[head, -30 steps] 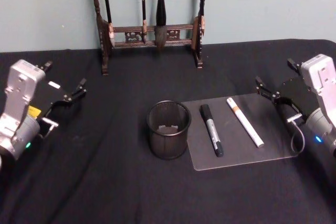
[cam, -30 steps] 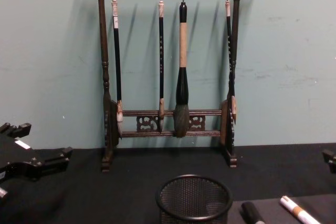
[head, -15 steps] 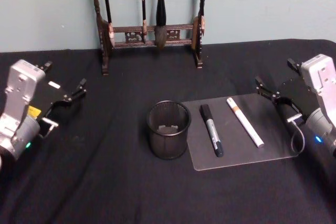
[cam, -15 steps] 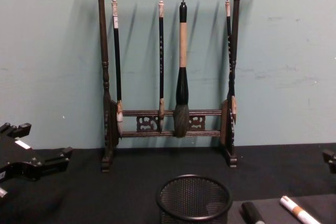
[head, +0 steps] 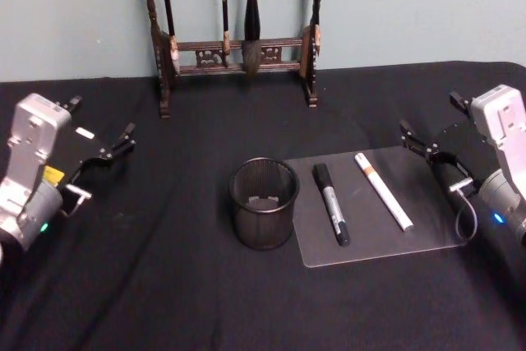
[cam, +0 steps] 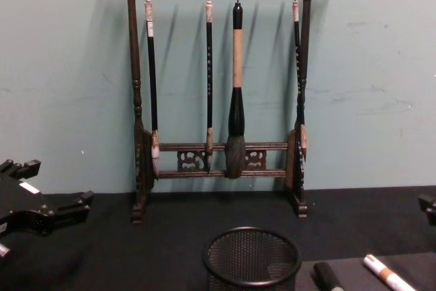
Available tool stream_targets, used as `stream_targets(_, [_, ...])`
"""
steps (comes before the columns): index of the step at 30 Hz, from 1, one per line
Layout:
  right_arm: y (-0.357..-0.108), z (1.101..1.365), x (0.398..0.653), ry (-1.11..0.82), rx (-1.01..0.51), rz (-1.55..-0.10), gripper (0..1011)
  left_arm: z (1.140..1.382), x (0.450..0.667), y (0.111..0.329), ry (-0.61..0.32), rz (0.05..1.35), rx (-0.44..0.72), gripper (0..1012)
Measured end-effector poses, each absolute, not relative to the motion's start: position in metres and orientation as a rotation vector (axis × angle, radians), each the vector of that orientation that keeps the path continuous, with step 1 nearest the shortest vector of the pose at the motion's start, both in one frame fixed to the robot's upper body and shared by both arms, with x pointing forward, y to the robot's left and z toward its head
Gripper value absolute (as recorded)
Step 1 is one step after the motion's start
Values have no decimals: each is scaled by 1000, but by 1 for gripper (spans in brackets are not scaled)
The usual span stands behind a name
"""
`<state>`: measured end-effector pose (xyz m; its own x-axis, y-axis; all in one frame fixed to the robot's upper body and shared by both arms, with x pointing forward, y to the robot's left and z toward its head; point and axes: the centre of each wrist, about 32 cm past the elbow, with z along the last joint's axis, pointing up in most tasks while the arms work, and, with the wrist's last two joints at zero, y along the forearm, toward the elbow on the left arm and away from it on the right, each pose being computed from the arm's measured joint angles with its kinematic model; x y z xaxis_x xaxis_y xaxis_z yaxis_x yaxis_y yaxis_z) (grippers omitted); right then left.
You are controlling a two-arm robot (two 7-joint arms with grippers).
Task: Pick up the water-based marker from the table and place it into the pen holder.
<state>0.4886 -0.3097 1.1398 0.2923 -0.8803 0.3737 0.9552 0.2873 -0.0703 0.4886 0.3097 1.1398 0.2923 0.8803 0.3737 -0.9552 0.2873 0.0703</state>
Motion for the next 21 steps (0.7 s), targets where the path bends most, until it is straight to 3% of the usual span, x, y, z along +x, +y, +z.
stream_targets(21, [-310,1140,489,-285,-304,-1248,1000,1140,489,310,-285,1248,304,1001])
